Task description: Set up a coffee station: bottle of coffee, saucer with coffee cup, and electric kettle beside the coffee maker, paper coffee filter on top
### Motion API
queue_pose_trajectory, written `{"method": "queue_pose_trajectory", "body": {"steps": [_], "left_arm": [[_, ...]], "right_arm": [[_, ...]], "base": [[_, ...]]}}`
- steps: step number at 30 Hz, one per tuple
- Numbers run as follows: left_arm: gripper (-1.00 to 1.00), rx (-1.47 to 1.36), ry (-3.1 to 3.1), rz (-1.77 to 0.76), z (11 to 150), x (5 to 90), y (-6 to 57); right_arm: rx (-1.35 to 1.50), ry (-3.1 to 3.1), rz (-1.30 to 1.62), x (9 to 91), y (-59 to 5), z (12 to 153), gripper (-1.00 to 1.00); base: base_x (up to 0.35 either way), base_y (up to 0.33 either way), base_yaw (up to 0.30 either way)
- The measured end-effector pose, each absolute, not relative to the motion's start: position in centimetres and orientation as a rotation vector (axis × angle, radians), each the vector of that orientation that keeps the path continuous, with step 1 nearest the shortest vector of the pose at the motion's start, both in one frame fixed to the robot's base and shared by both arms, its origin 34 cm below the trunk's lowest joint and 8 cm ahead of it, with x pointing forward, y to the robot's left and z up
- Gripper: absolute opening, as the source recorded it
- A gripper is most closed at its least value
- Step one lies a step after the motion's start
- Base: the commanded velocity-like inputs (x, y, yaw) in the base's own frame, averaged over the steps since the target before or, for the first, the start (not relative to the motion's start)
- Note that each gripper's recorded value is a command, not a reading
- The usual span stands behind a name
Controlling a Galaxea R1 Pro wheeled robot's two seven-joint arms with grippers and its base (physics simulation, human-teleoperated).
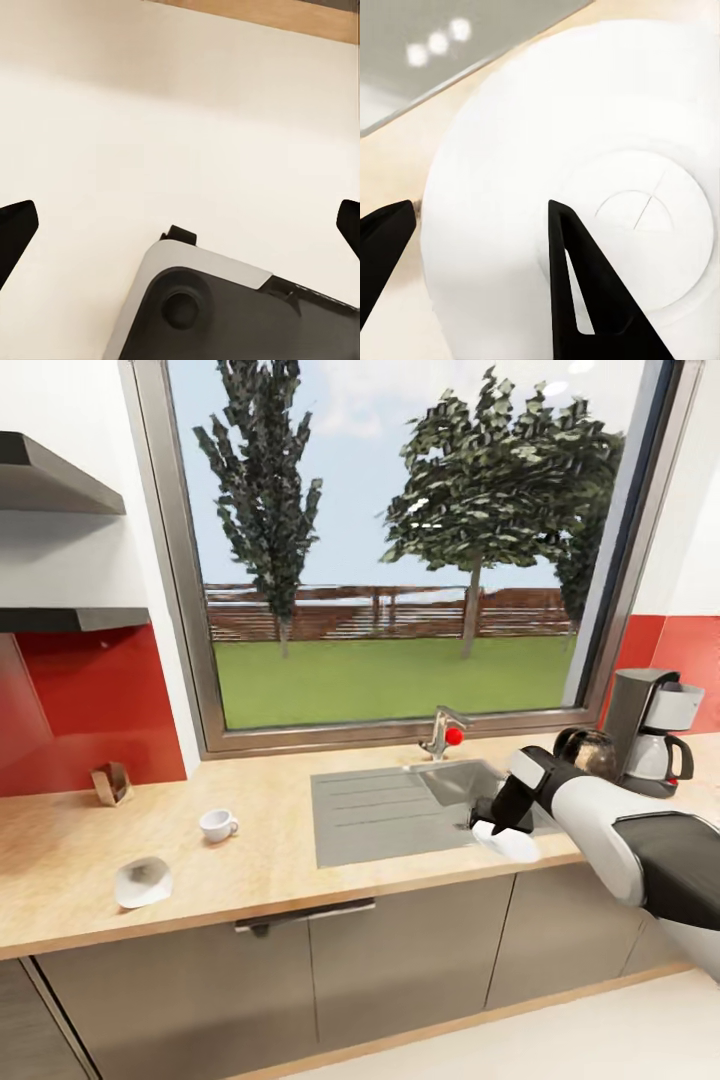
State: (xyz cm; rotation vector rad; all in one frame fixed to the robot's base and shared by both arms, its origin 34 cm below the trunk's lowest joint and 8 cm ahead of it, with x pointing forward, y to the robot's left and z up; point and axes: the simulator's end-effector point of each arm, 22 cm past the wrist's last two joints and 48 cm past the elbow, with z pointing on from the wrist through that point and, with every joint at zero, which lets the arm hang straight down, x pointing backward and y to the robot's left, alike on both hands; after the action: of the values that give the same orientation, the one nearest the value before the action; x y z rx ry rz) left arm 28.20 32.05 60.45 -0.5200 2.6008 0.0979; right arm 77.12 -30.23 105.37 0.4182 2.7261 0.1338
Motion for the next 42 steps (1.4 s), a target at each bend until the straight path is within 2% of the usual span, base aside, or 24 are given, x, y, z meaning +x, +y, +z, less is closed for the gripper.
{"method": "queue_pose_trajectory", "body": {"steps": [14,28,42], "left_arm": [[1.0,-0.517,2.584,0.094,60.7,28.9,32.1],[1.0,-0.52,2.583,0.098,60.8,28.9,32.4],[1.0,-0.518,2.581,0.097,60.8,29.0,32.3]], "right_arm": [[0.474,2.651,0.124,77.1,-35.9,106.4,-1.0],[0.483,2.635,0.152,77.0,-36.9,105.9,-1.0],[0.631,2.619,-0.007,73.5,-47.1,103.0,-1.0]], "base": [[0.0,0.0,-0.055],[0.0,0.0,0.0],[0.0,0.0,0.0]]}}
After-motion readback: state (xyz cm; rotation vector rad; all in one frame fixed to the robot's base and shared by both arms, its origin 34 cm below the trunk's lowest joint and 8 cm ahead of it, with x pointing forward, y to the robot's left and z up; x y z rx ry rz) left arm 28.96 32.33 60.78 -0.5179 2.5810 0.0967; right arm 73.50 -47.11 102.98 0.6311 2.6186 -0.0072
